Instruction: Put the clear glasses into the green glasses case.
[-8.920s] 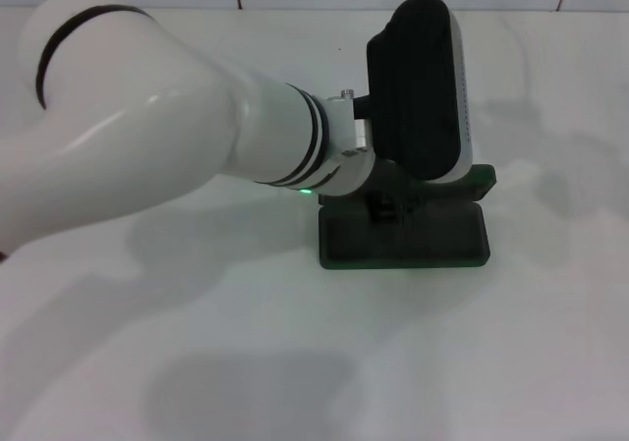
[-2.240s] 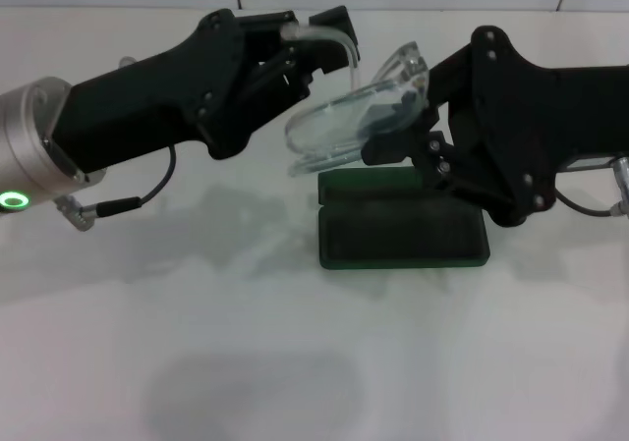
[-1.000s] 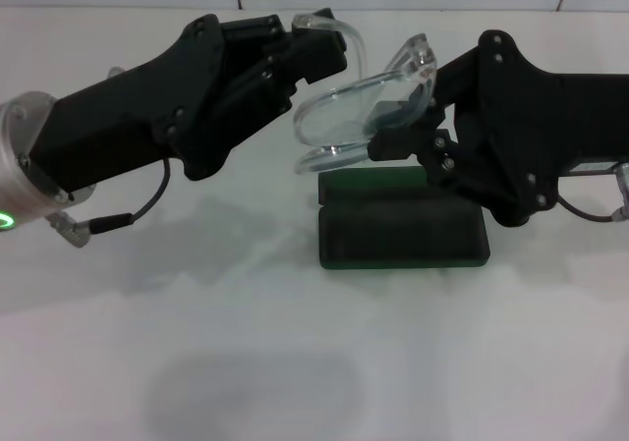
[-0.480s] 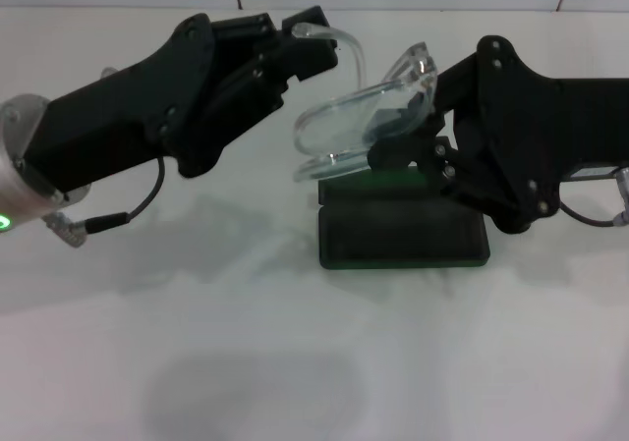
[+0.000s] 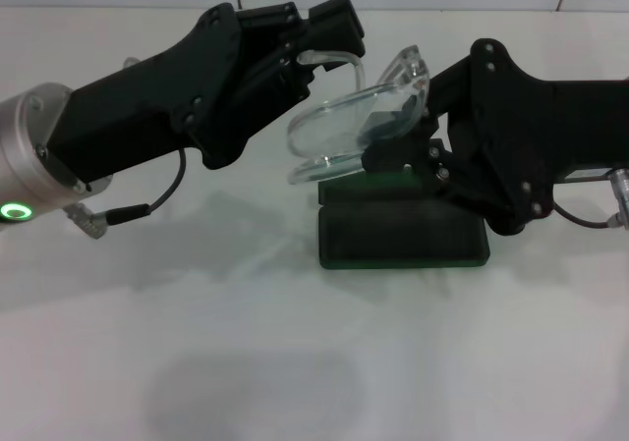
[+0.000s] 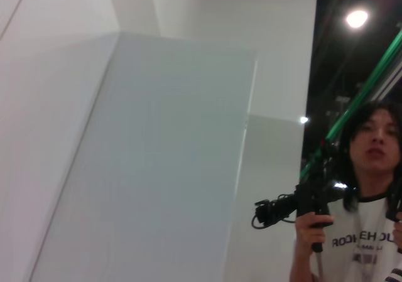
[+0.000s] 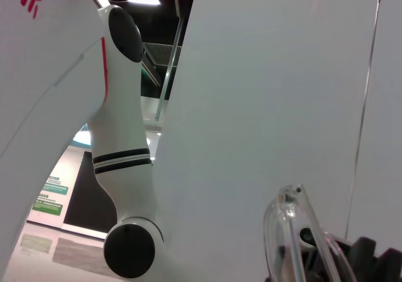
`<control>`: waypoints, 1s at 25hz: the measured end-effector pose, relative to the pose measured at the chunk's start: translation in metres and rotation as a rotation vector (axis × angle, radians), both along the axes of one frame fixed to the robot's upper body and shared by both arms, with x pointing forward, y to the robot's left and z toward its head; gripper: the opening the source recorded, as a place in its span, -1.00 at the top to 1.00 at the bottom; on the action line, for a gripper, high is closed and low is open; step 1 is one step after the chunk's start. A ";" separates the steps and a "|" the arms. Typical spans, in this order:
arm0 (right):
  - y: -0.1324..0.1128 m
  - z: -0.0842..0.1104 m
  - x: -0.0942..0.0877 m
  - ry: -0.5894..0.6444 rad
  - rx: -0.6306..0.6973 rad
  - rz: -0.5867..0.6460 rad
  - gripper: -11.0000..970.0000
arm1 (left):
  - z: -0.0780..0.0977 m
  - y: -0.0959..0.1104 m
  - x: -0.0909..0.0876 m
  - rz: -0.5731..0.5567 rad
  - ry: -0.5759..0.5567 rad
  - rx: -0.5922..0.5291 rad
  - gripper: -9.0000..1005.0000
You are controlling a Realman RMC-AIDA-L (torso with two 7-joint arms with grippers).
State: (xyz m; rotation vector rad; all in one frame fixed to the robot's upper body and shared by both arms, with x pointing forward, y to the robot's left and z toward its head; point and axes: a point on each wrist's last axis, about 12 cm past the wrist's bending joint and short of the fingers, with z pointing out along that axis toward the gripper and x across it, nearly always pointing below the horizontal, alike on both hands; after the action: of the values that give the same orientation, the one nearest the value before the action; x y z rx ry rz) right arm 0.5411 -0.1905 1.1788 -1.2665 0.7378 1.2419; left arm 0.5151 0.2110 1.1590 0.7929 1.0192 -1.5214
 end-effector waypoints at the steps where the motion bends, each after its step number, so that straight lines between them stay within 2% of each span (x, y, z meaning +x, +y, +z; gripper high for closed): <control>1: 0.000 0.000 0.000 0.001 0.000 0.001 0.85 | 0.000 -0.001 0.000 -0.002 -0.001 -0.002 0.78; 11: 0.000 0.000 0.000 0.003 0.009 -0.004 0.85 | 0.000 -0.003 -0.003 -0.025 -0.008 -0.004 0.79; 25: -0.001 0.000 0.000 -0.002 0.012 -0.008 0.85 | 0.000 0.000 -0.001 0.000 -0.018 -0.008 0.79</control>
State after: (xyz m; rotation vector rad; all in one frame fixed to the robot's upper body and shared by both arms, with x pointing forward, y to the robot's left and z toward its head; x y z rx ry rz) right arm 0.5413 -0.1910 1.1789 -1.2541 0.7321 1.2364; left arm 0.5140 0.2109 1.1592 0.7990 0.9995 -1.5149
